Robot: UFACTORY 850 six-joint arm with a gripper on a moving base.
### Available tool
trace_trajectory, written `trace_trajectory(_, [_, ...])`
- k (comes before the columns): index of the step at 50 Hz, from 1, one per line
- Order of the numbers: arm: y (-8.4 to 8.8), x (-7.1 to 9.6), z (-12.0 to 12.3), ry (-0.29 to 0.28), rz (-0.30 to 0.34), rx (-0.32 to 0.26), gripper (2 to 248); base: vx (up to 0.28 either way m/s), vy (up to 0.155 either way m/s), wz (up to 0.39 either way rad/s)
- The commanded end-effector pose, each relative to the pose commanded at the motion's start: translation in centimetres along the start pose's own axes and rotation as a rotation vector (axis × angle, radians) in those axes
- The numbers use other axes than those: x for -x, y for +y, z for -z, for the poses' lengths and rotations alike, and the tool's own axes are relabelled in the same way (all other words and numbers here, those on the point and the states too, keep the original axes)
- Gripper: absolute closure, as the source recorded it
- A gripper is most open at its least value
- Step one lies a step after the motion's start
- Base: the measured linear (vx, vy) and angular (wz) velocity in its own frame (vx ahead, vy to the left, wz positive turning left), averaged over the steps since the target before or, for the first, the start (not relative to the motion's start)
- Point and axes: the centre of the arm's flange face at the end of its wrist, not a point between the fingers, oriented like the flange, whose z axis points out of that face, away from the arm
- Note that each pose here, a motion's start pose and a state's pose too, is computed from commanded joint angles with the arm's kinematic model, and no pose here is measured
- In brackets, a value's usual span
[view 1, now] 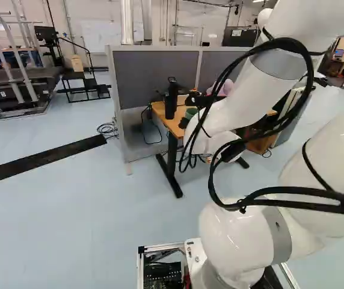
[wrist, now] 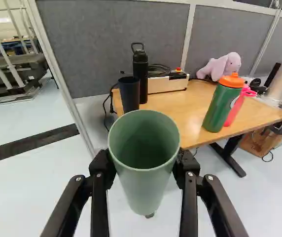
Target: Place the green cup on the table
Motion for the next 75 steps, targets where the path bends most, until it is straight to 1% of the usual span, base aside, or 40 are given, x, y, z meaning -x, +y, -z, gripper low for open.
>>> trace_trajectory(17, [0.2,-2.7,-2.7,0.038,-0.002,0.007,122,0.000,0.000,0.000])
trace_trajectory(24, [0.4,-3.5,-4.0,0.043,-0.002,0.009,122,0.000,0.000,0.000])
trace_trajectory(45, [0.7,-4.9,-8.2,0.042,-0.004,0.016,122,0.000,0.000,0.000])
trace_trajectory(75, [1.4,-6.6,-14.2,0.050,-0.008,0.030,122,0.000,0.000,0.000])
